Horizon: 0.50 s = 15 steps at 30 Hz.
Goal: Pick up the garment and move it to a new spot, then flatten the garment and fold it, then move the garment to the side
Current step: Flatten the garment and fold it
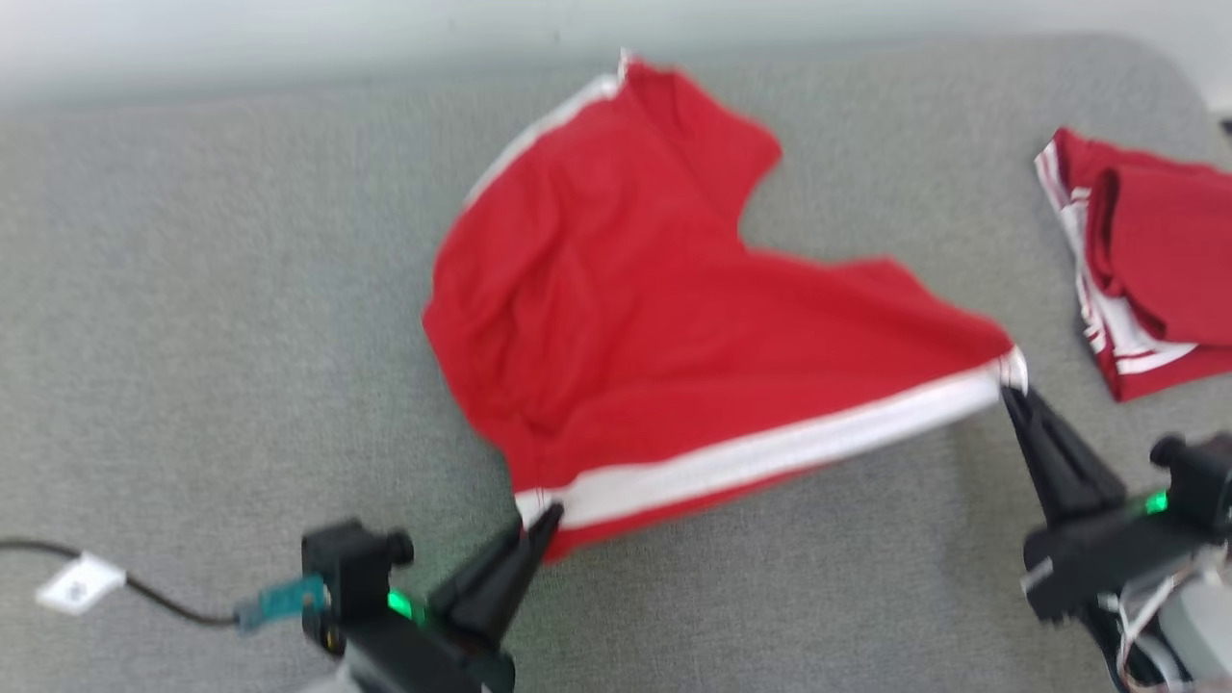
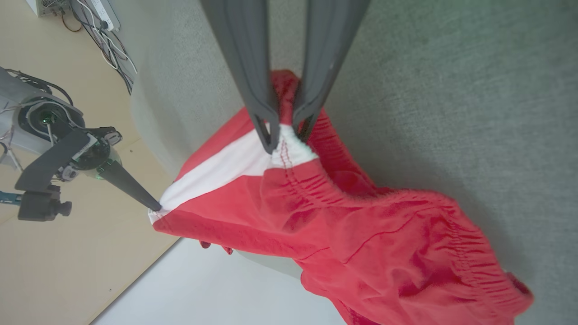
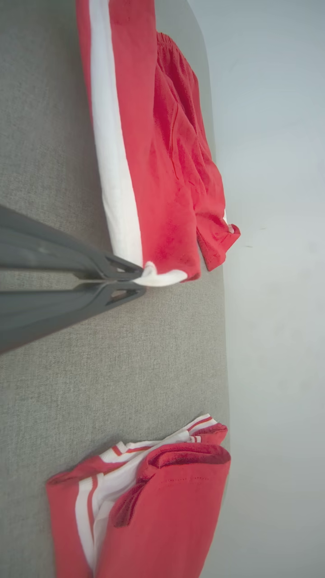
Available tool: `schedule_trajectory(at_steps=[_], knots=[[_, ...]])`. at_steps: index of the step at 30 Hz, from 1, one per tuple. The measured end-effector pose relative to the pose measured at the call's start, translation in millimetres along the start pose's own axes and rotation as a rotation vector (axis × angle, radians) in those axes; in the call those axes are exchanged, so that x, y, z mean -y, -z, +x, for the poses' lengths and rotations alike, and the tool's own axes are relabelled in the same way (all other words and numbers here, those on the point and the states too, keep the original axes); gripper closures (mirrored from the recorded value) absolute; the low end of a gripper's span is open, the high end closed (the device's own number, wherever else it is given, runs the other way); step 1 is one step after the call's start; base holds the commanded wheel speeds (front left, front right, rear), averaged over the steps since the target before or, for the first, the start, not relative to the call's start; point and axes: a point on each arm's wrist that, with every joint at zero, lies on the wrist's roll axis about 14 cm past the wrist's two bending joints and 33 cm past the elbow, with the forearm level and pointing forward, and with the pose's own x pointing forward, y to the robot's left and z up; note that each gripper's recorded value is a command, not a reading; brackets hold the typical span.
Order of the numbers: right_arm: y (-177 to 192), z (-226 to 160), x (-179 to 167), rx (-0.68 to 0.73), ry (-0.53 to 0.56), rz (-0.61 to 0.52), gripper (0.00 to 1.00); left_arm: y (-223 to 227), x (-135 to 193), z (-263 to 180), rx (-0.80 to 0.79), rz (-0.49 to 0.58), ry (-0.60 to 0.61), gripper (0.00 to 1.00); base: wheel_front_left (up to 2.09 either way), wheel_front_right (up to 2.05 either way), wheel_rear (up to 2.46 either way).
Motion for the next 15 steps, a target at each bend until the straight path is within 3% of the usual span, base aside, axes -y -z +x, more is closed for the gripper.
schedule_trajectory(at_steps=[10,15], knots=[[-15,-54,-10,-0.020,-0.041,-0.042,1.00,1,50,-36,0.025,-0.013,0.027,1.00,0.00,0.00,0.00],[-29,-42,-9,-0.037,-0.033,-0.040,1.00,-15,56,-35,0.083,-0.144,0.012,1.00,0.00,0.00,0.00]])
